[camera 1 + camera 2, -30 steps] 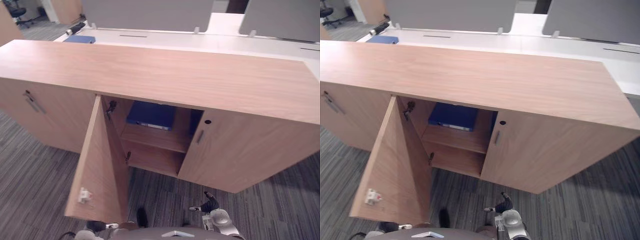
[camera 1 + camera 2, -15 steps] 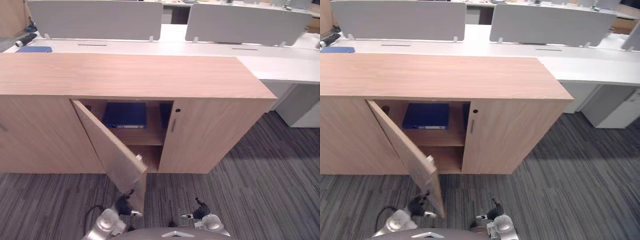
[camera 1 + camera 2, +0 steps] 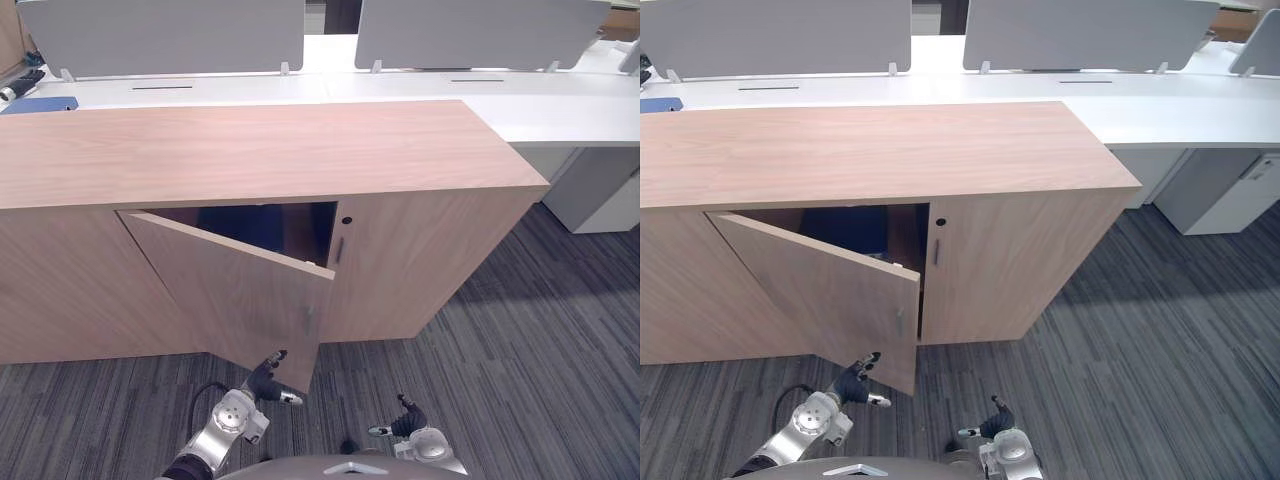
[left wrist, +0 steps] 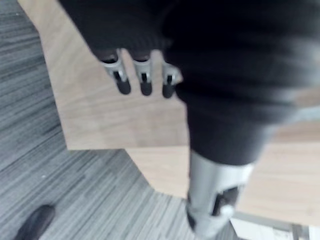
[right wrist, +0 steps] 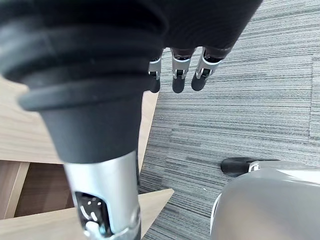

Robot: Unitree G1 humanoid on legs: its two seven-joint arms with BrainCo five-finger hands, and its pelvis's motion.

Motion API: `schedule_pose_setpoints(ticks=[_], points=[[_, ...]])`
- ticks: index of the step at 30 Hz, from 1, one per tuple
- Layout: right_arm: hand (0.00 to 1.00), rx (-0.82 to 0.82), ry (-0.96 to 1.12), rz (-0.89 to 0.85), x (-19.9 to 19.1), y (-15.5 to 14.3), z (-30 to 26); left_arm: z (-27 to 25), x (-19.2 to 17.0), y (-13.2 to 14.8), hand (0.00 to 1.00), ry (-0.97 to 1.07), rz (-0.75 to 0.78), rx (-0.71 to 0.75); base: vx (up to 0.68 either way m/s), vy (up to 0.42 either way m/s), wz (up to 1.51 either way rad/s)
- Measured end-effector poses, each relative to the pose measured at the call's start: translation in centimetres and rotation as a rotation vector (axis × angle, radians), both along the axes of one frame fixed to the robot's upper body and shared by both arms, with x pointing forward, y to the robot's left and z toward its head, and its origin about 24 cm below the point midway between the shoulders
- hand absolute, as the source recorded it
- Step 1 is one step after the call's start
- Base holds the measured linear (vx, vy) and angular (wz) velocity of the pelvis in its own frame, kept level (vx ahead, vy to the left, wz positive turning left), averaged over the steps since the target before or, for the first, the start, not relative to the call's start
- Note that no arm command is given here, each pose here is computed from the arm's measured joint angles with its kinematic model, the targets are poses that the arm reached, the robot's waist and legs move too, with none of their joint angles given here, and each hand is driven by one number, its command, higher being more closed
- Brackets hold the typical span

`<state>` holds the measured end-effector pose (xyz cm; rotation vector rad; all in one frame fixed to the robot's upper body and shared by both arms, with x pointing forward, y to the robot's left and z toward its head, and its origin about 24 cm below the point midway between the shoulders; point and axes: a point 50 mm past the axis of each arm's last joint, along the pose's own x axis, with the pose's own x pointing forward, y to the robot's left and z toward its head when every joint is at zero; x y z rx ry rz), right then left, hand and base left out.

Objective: Walk over to the cabinet, pick up the folder, carry it to the office cabinet, place the folder inside the office cabinet, then close the office cabinet door

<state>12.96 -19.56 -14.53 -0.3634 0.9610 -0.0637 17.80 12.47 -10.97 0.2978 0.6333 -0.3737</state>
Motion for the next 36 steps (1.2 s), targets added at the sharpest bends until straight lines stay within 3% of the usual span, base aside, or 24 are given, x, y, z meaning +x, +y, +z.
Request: schedule_pose_setpoints(ticks=[7, 15, 25, 36], points=[[0.00, 0.004, 0.035, -0.059, -0.8, -0.7, -0.4, -0.6, -0.1, 3.1, 0.00, 0.025, 0.181, 0.038, 0.10, -0.076, 0.23], [0.00, 0.017, 0.080, -0.123, -2.0, -1.3, -0.8, -3.0, -3.8, 7.1, 0.00, 0.200, 0.406, 0.116, -0.07, -0.068, 0.06], [0.00, 0.051, 0.108, -0.236, -3.4, -1.8, -1.2, -4.0, -6.7, 8.2, 0.00, 0.291, 0.500, 0.128, -0.04, -0.018, -0.02], [0.00, 0.081, 0.070, -0.307, -2.2, -2.1, -0.9, -4.1, -8.1, 9.9, 0.00, 0.318, 0.643, 0.137, 0.03, -0.014, -0.23]])
